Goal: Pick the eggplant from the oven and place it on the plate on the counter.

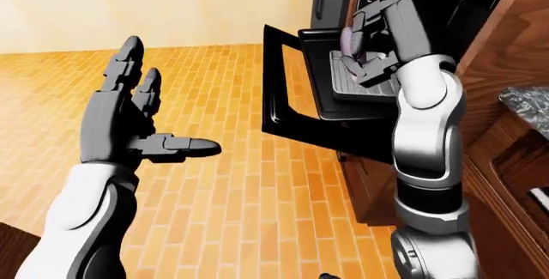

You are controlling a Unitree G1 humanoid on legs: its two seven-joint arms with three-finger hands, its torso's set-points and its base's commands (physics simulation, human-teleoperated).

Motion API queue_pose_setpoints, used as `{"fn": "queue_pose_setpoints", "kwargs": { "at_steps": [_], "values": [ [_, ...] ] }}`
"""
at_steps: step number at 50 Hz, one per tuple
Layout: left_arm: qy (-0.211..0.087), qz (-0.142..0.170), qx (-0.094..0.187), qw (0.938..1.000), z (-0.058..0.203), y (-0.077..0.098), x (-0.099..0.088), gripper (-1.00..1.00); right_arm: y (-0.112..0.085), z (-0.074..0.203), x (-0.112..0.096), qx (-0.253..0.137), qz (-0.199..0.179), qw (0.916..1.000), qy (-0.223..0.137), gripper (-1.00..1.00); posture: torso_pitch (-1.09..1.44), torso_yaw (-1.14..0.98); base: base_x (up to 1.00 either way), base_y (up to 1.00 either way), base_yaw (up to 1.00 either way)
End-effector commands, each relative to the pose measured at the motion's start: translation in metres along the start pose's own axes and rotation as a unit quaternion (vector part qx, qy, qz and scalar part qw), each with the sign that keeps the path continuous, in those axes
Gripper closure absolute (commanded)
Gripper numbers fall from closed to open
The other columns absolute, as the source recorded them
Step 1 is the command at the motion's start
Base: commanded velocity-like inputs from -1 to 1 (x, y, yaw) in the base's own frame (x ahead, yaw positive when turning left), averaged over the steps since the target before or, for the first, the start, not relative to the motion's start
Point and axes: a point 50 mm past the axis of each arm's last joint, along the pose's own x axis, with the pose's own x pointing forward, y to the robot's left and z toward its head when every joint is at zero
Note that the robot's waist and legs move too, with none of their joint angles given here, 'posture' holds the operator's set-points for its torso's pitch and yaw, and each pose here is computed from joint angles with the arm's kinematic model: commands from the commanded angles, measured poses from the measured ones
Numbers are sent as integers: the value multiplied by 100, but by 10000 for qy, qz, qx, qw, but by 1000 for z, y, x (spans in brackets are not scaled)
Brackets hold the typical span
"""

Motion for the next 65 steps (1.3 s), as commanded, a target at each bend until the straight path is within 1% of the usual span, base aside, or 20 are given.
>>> {"fn": "queue_pose_setpoints", "kwargs": {
  "at_steps": [1, 5, 8, 11, 15, 30, 36, 42, 49, 62, 65],
  "values": [
    [-484, -127, 48, 9987, 15, -4, -1, -100, -25, 15, -3, -43, -589, 9977, -346, 100, 10, 0, -54, 6, 0],
    [-484, -141, 58, 9987, 16, -6, -1, -100, -26, 15, -3, -14, -592, 9977, -339, 100, 10, 0, -57, 5, 0],
    [-488, -158, 63, 9987, 19, -7, -3, -100, -25, 13, -5, 181, -543, 9979, -292, 100, 10, 0, -11, -2, -15],
    [-491, -177, 67, 9986, 17, -8, -2, -100, -27, 15, -7, 283, -500, 9979, -286, 100, 10, 0, 0, 0, -99],
    [-512, -215, 77, 9984, 22, -11, -4, -100, -28, 14, -7, 336, -497, 9977, -310, 98, 10, 0, 0, 0, -100],
    [-544, -271, 68, 9981, 23, -14, 0, -100, -31, 15, -11, 476, -410, 9973, -379, 98, 10, 0, 0, 0, -100],
    [-551, -274, 72, 9981, 24, -15, 1, -100, -31, 17, -12, 561, -310, 9969, -459, 100, 10, 0, 0, 0, -100],
    [-558, -258, 60, 9981, 25, -14, 1, -100, -33, 22, -12, 607, -297, 9961, -564, 98, 10, 0, 0, 0, -75],
    [-581, -243, 59, 9980, 27, -13, 0, -100, -32, 28, -14, 519, -234, 9959, -703, 98, 10, 0, 13, 1, -4],
    [-636, -208, 58, 9977, 31, -11, -1, -100, -33, 26, -15, 530, -217, 9957, -725, 98, 10, 0, 46, 7, 0],
    [-645, -187, 84, 9977, 34, -9, 1, -100, -33, 26, -15, 455, -201, 9961, -726, 98, 10, 0, 46, 5, 0]
  ]
}}
